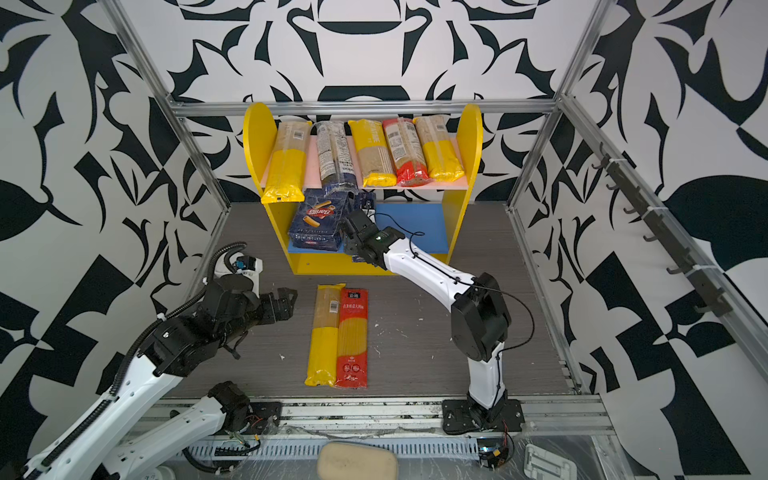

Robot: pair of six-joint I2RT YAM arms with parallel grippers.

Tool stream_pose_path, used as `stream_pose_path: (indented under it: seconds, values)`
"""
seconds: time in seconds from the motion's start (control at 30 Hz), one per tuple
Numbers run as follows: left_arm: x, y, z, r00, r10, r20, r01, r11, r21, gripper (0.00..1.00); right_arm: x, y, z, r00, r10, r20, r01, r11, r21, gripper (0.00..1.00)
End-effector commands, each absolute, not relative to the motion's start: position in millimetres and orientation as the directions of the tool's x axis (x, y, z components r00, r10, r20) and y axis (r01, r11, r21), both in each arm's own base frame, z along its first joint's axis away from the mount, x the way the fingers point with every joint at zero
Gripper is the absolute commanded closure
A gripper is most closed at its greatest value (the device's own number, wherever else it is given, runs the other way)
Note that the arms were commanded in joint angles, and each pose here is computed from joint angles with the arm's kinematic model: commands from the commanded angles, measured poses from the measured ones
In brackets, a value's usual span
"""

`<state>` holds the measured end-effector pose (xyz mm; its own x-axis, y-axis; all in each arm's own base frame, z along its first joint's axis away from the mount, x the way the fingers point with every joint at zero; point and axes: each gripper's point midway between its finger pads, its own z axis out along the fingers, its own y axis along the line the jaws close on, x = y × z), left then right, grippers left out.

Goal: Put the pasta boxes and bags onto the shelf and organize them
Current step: 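Set the spaghetti box upright on the blue shelf beside the rigatoni box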

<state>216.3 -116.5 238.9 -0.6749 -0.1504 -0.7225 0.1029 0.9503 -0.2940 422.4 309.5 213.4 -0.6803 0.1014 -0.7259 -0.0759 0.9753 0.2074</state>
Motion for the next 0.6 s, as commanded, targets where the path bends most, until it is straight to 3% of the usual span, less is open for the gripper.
stream_pose_path:
  seconds: [0.0,0.33,0.37,0.4,0.57]
  values:
    - [214,-110,247,-0.659,-0.154,-0.736,0.099,0.952,-0.288,0.01,423,312,266,-0.599,0.184,-0.780,-0.084,0.954,0.289,0.26]
    - [207,-109,242,-0.664,-0.176,-0.726,0.100,0.942,-0.320,0.01,385,315,263,-0.619,0.114,-0.777,-0.107,0.968,0.227,0.24]
    - [206,-109,242,-0.665,-0.181,-0.724,0.098,0.941,-0.325,0.01,381,316,263,-0.619,0.107,-0.778,-0.112,0.968,0.222,0.08]
    - [203,-108,238,-0.676,-0.177,-0.715,0.092,0.943,-0.320,0.01,375,316,263,-0.621,0.099,-0.777,-0.115,0.970,0.216,0.00]
    - [198,-105,232,-0.682,-0.189,-0.707,0.087,0.939,-0.334,0.01,344,321,251,-0.642,0.059,-0.765,-0.137,0.972,0.190,0.01]
